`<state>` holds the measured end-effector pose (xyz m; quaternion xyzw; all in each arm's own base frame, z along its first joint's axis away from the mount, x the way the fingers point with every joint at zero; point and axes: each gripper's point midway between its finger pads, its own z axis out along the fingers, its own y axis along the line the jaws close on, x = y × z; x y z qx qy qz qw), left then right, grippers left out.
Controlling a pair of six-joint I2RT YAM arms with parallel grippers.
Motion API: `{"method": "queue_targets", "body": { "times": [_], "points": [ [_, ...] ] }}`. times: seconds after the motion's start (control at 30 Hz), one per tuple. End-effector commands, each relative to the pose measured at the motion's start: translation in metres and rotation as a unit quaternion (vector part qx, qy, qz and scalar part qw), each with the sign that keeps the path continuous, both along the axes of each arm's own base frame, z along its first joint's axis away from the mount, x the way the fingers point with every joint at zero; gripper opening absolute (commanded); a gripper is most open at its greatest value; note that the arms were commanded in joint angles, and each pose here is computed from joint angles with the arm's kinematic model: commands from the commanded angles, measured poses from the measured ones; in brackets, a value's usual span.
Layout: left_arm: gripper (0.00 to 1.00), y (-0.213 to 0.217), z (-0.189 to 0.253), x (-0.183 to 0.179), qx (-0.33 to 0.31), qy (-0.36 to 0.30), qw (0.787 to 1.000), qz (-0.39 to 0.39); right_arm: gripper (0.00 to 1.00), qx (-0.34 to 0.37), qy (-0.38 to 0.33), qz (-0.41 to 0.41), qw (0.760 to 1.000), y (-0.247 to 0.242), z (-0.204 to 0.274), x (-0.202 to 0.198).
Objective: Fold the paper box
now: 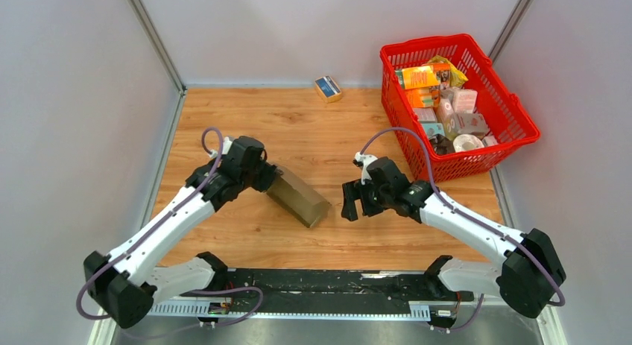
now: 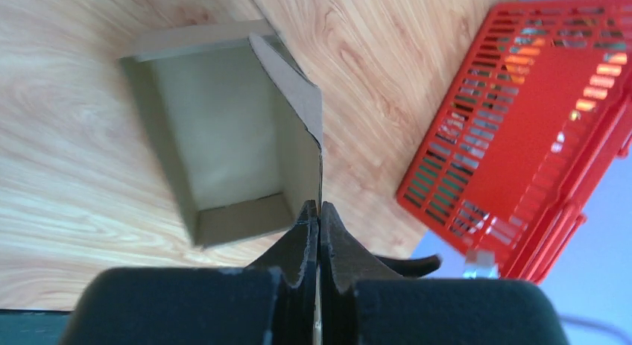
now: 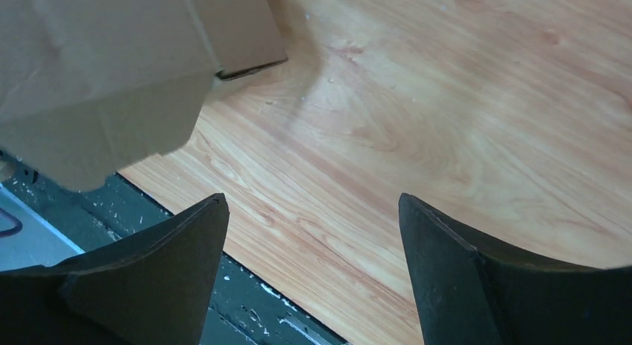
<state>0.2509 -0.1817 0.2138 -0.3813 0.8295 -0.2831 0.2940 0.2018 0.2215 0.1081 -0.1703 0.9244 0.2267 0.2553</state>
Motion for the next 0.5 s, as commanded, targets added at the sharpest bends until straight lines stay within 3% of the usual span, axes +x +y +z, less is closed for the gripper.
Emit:
{"method": "queue_targets", "body": {
  "times": [0.0, 0.07, 0.1, 0.17, 0.27, 0.37, 0.4, 0.47],
  "points": [
    [0.03, -0.022, 0.028, 0.036, -0.103, 0.013, 0.99, 0.091, 0.88, 0.095, -0.05, 0.019, 0.994, 0.032, 0.023, 0.008],
    [0.22, -0.019, 0.018, 0.04, -0.078, 0.027, 0.991, 0.104, 0.88, 0.092, -0.04, 0.016, 0.995, 0.034, 0.017, 0.009],
    [0.46, -0.019, 0.016, 0.041, -0.074, 0.023, 0.992, 0.101, 0.88, 0.09, -0.034, 0.013, 0.995, 0.033, 0.014, 0.008],
    [0.73, -0.022, 0.029, 0.045, -0.076, -0.013, 0.994, 0.077, 0.88, 0.087, -0.028, 0.006, 0.996, 0.032, 0.011, 0.008],
    [0.75, -0.014, 0.054, 0.037, -0.023, -0.068, 0.997, 0.015, 0.88, 0.109, -0.019, 0.005, 0.994, 0.035, 0.01, 0.001],
    [0.75, 0.018, 0.075, 0.01, 0.083, -0.134, 0.986, -0.056, 0.88, 0.142, -0.008, 0.025, 0.989, 0.041, 0.011, -0.012],
    [0.71, 0.032, 0.062, 0.001, 0.139, -0.147, 0.976, -0.084, 0.88, 0.139, -0.015, 0.024, 0.99, 0.039, 0.011, -0.012],
    [0.63, 0.069, 0.061, -0.023, 0.173, -0.182, 0.966, -0.06, 0.88, 0.133, -0.036, 0.016, 0.99, 0.032, 0.015, -0.009]
  ]
}}
